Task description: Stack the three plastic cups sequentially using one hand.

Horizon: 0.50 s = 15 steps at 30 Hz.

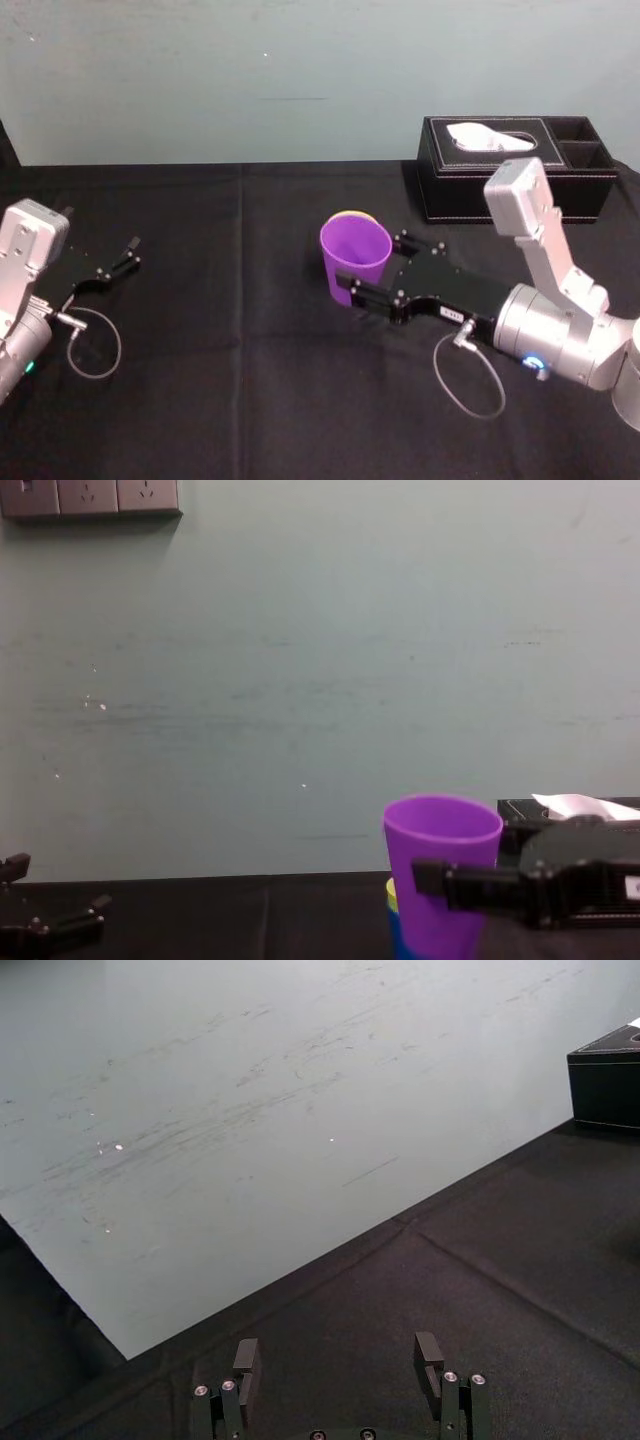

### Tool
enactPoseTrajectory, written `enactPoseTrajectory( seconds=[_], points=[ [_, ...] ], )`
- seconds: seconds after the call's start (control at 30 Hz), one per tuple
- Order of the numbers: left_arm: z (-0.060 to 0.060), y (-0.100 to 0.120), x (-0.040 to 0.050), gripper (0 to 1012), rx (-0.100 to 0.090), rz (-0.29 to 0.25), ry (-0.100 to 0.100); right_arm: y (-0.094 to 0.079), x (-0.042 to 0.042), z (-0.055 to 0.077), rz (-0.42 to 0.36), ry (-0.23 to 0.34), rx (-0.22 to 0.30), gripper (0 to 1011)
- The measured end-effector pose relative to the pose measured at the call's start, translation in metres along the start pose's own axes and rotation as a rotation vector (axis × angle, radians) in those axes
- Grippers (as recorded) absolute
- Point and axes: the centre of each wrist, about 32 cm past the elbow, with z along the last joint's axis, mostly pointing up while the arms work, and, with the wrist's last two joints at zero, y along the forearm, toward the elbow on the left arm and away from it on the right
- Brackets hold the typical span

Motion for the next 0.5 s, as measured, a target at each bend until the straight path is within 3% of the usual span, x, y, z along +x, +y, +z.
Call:
enactPoseTrajectory(
  seconds=[0.23,0.5],
  points=[
    [0.0,0.0,0.0,1010,0.0,0.0,0.0,0.003,0.0087,0.017,-0.033,0.005,0.02,721],
    [0.0,0.0,0.0,1010,0.0,0.0,0.0,0.011,0.017,0.026,-0.061,0.011,0.02,720]
  ],
)
